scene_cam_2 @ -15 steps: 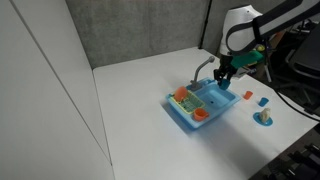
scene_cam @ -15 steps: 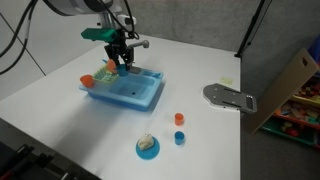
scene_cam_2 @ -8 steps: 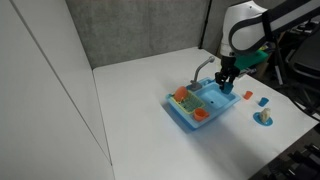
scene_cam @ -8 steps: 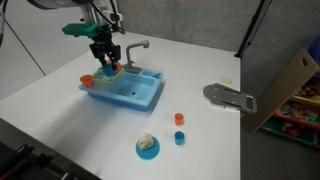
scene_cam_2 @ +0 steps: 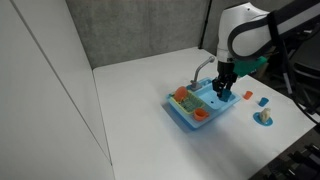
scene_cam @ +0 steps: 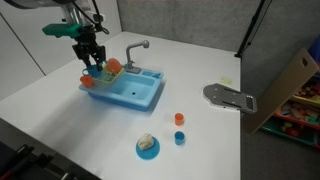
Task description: Remove blue cup from the sink and put it in the orange cup in front of the the dish drying rack
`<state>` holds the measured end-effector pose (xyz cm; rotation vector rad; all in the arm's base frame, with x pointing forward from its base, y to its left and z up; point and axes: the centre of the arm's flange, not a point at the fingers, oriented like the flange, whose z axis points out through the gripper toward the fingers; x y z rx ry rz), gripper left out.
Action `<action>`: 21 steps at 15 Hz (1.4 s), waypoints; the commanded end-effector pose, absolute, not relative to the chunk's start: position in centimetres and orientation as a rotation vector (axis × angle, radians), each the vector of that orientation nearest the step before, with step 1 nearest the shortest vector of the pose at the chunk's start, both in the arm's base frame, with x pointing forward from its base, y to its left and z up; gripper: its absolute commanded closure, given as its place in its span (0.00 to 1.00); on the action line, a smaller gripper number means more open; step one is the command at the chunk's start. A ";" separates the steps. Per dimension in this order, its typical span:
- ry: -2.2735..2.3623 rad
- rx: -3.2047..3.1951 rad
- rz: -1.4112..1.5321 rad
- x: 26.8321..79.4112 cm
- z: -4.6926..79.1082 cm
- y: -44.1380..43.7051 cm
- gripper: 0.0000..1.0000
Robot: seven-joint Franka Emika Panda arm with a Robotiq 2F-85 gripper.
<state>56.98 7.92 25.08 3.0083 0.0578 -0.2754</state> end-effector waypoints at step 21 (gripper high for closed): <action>0.383 3.053 -0.103 56.4 25.9 14.5 0.68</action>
